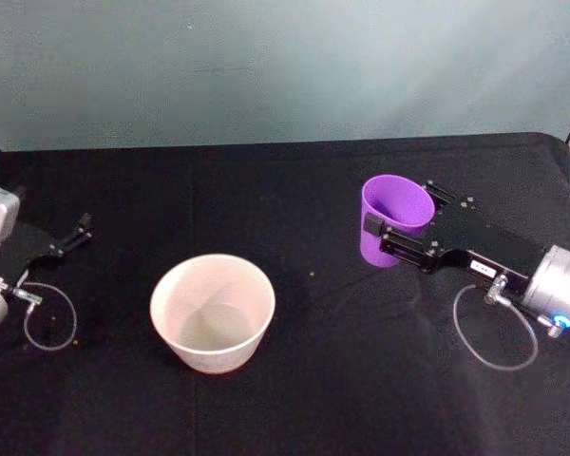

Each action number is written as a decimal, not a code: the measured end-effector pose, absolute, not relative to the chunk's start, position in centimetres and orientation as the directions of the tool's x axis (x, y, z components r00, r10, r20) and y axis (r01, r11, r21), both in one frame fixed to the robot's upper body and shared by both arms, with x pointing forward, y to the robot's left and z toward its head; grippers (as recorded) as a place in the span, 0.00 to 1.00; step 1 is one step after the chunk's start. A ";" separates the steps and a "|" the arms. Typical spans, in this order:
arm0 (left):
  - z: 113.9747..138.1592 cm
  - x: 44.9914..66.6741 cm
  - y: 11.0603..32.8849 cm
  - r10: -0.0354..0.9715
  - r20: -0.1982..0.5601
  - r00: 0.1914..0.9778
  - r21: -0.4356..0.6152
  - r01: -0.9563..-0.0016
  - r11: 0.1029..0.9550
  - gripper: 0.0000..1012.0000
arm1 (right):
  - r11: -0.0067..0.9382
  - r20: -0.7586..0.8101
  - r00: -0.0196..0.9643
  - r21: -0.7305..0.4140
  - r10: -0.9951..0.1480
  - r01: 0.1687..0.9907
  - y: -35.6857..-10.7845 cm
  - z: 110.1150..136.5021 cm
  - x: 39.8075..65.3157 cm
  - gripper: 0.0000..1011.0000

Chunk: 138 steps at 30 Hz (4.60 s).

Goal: Pick up the cup and pour the mung beans from the cup into the bowl.

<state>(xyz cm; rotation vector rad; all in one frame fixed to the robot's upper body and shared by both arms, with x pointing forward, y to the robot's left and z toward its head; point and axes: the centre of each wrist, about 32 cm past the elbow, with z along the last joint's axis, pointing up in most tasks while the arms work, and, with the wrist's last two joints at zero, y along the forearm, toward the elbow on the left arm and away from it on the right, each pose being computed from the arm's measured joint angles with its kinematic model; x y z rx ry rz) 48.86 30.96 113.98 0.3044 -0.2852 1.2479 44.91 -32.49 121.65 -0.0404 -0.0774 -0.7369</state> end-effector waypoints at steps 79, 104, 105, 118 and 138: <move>114.0 48.9 31.0 0.880 0.374 0.292 0.070 -0.955 0.287 1.00 | 0.740 0.085 0.738 -0.010 -0.670 0.673 -32.5 121.6 44.9 0.72; 114.0 48.9 31.0 0.880 0.374 0.292 0.070 -0.955 0.287 1.00 | 0.740 0.085 0.738 -0.010 -0.670 0.673 -32.5 121.6 44.9 0.72; 114.0 48.9 31.0 0.880 0.374 0.292 0.070 -0.955 0.287 1.00 | 0.740 0.085 0.738 -0.010 -0.670 0.673 -32.5 121.6 44.9 0.72; 114.0 48.9 31.0 0.880 0.374 0.292 0.070 -0.955 0.287 1.00 | 0.740 0.085 0.738 -0.010 -0.670 0.673 -32.5 121.6 44.9 0.72; 114.0 48.9 31.0 0.880 0.374 0.292 0.070 -0.955 0.287 1.00 | 0.740 0.085 0.738 -0.010 -0.670 0.673 -32.5 121.6 44.9 0.72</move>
